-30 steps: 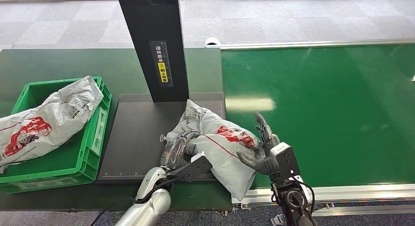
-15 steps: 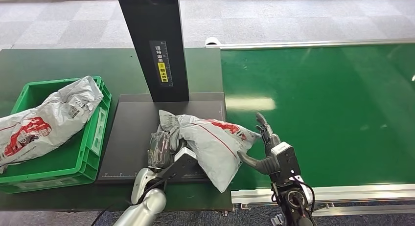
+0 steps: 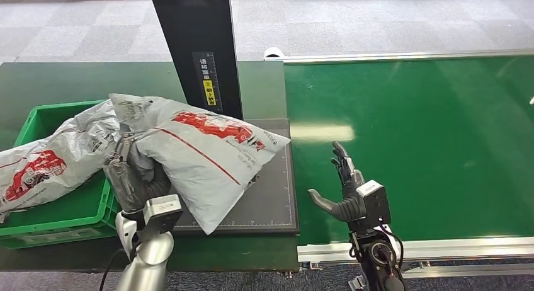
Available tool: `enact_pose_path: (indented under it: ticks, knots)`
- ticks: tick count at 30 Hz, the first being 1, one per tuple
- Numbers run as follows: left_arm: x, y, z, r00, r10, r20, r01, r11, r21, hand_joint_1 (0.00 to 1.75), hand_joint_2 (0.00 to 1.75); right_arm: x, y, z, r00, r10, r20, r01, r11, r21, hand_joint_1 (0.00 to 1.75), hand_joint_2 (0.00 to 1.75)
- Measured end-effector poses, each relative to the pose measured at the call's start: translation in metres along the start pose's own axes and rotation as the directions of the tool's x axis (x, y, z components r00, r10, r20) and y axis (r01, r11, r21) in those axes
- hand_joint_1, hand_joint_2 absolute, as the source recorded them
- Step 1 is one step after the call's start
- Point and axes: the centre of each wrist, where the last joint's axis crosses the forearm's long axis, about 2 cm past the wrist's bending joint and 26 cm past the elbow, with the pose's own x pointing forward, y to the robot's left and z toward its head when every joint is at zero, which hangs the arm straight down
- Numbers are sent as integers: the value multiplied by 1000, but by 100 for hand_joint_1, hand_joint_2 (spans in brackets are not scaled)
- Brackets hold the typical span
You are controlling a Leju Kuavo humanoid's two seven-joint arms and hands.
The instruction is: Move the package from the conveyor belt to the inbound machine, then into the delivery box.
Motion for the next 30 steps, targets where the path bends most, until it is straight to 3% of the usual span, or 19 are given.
enact_pose_path:
  ticks: [4, 11, 16, 22, 25, 30]
  knots:
    - [-2, 19, -16, 998, -52, 26, 49, 995, 86, 175, 175, -1, -2, 0, 1000, 2, -5, -2, 1000, -6, 0, 175]
    - [-3, 34, -27, 993, -103, 50, 95, 986, 139, 175, 175, -2, -2, -1, 1000, 3, -9, -3, 1000, -7, 0, 175]
    - [-24, 61, -51, 944, -313, 102, 293, 940, 175, 175, 175, -4, -2, 0, 1000, 4, -19, -4, 1000, -12, 0, 175]
    - [-79, 111, -69, 797, -605, -9, 596, 783, 176, 175, 175, -6, -2, 1, 999, 15, -31, -16, 1000, -26, 0, 175]
    - [-107, 133, -62, 693, -715, -96, 721, 686, 98, 175, 175, -7, -2, 3, 999, 21, -41, -22, 999, -34, 0, 175]
    - [-128, 153, -48, 630, -745, -220, 770, 635, 53, 175, 175, -9, -2, 7, 998, 24, -49, -26, 999, -39, 0, 175]
